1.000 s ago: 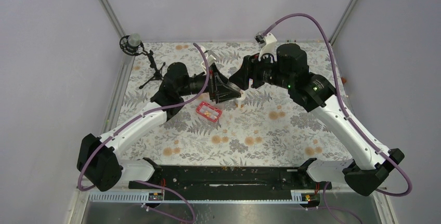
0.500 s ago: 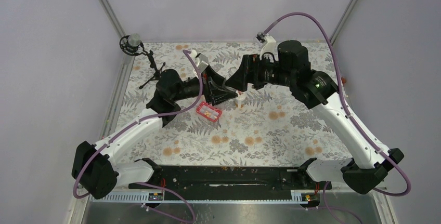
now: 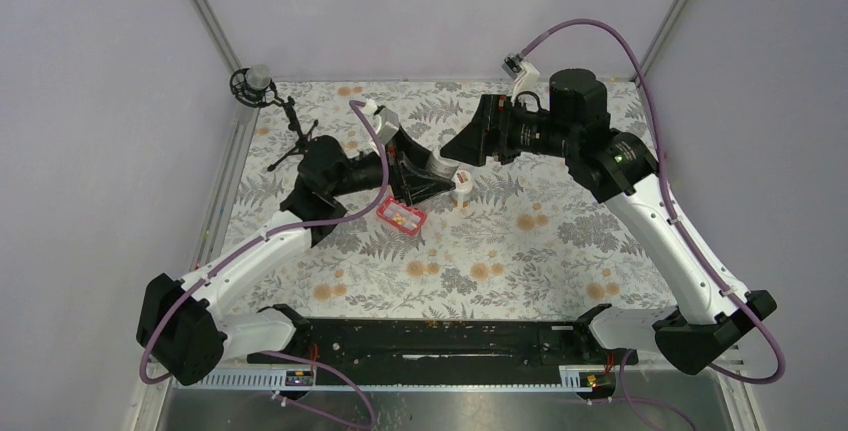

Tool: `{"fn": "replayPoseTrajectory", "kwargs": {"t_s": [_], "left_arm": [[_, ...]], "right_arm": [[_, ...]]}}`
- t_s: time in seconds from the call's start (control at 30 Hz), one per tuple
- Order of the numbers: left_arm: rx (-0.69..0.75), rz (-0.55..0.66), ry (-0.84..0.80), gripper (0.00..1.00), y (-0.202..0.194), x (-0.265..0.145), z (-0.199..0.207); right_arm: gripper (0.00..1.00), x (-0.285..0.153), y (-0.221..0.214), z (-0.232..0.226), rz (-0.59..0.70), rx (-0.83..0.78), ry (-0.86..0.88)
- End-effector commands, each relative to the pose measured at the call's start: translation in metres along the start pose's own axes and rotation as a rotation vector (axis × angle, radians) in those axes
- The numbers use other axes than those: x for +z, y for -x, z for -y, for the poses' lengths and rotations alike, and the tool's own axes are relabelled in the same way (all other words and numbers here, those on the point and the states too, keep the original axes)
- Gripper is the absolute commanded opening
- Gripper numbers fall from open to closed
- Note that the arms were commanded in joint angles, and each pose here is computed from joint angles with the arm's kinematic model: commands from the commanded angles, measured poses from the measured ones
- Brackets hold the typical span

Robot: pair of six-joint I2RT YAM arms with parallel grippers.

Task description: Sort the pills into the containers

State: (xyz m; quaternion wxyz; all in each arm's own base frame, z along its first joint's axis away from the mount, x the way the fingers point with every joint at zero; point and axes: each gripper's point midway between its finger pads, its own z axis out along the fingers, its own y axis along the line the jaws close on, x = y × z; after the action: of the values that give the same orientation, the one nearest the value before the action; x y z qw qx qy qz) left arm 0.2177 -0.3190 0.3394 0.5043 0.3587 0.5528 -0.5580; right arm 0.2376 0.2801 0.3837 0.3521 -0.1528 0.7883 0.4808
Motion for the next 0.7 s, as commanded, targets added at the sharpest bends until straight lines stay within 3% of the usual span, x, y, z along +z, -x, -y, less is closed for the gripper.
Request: {"fn": "replayPoseTrajectory", "kwargs": {"t_s": [0.0,0.3,0.43,0.67], "left_arm": [[0.105,0.056,-0.066,0.00,0.0252,-0.0023,0.0177],[0.106,0.041,-0.081,0.00,0.0230,-0.0017,0.0188],[0.102,0.038,-0.080,0.00,0.0217,-0.0009,0.0176],[0.097,0.043,-0.054,0.00,0.0239,-0.0004,0.0134]], "right_arm": [[0.88,-0.0100,0.0181,-0.0203,0.043,-0.031,0.073],[0.83,-0.0087,0.0244,-0.0243,0.054,-0.059,0.097],[0.67,-0.0060,0.0261,-0.0248,0.048,-0.049,0.103],[0.51,-0.0031,0.0195,-0.0248,0.015,-0.065,0.129]]}}
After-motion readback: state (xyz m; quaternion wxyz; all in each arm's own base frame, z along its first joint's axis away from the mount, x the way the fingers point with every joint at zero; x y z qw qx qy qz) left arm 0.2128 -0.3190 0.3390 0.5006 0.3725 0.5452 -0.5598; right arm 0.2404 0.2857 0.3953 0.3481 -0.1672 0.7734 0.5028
